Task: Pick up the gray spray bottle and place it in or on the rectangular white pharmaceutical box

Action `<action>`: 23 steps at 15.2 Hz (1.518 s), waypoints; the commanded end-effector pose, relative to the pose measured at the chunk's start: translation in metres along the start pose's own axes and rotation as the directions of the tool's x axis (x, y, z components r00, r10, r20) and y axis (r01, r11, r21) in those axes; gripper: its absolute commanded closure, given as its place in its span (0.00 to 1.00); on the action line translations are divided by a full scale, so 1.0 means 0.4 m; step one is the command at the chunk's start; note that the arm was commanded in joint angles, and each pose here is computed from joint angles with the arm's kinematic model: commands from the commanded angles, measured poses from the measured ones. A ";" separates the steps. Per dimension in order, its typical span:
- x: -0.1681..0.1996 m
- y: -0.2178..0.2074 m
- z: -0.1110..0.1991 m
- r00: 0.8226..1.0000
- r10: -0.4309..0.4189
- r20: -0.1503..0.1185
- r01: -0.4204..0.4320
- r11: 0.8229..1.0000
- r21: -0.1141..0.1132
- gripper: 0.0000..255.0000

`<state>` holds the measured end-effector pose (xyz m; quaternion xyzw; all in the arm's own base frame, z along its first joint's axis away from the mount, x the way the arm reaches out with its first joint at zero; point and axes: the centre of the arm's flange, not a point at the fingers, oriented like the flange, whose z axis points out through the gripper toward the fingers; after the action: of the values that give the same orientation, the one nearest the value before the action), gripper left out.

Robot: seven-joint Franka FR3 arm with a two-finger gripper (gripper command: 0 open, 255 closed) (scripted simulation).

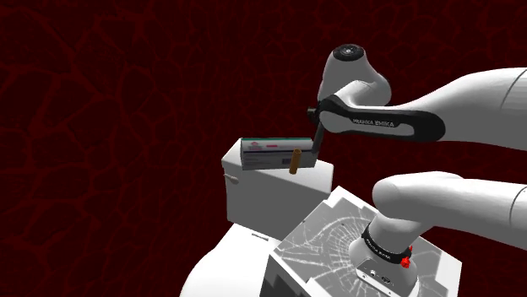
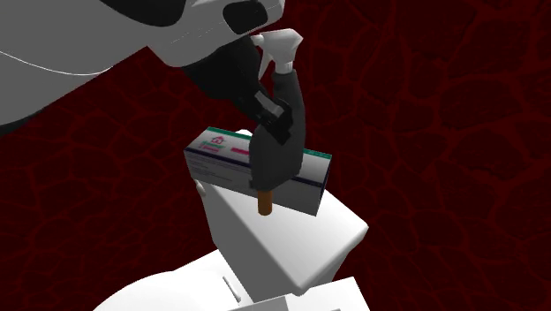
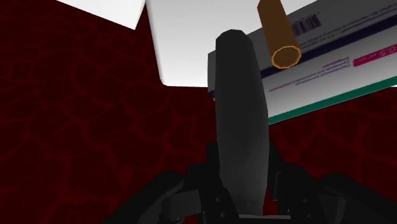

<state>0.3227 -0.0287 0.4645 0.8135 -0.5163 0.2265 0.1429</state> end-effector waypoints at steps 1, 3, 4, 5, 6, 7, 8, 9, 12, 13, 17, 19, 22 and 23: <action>0.017 -0.049 0.007 1.000 0.000 0.000 0.000 1.000 0.000 1.00; 0.034 -0.111 0.020 1.000 0.000 0.000 0.000 1.000 0.000 1.00; 0.042 -0.142 0.027 1.000 0.000 0.000 0.000 1.000 0.000 1.00; 0.051 -0.173 0.034 1.000 0.000 0.000 0.000 1.000 0.000 1.00; 0.059 -0.205 0.040 1.000 0.000 0.000 0.000 1.000 0.000 1.00; 0.068 -0.236 0.047 1.000 0.000 0.000 0.000 1.000 0.000 1.00; 0.076 -0.267 0.054 1.000 0.000 0.000 0.000 1.000 0.000 1.00; 0.085 -0.298 0.060 1.000 0.000 0.000 0.000 1.000 0.000 1.00; 0.113 -0.402 0.083 1.000 0.000 0.000 0.000 1.000 0.000 1.00; 0.106 -0.402 0.094 1.000 0.000 0.000 0.000 1.000 0.000 1.00; 0.079 -0.402 0.139 1.000 0.000 0.000 0.000 1.000 0.000 1.00; 0.065 -0.402 0.162 1.000 0.000 0.000 0.000 1.000 0.000 1.00; 0.045 -0.402 0.196 1.000 0.000 0.000 0.000 1.000 0.000 1.00; 0.038 -0.402 0.207 1.000 0.000 0.000 0.000 1.000 0.000 1.00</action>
<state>0.4918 -0.0108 0.4076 0.8135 -0.5163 0.2262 0.1430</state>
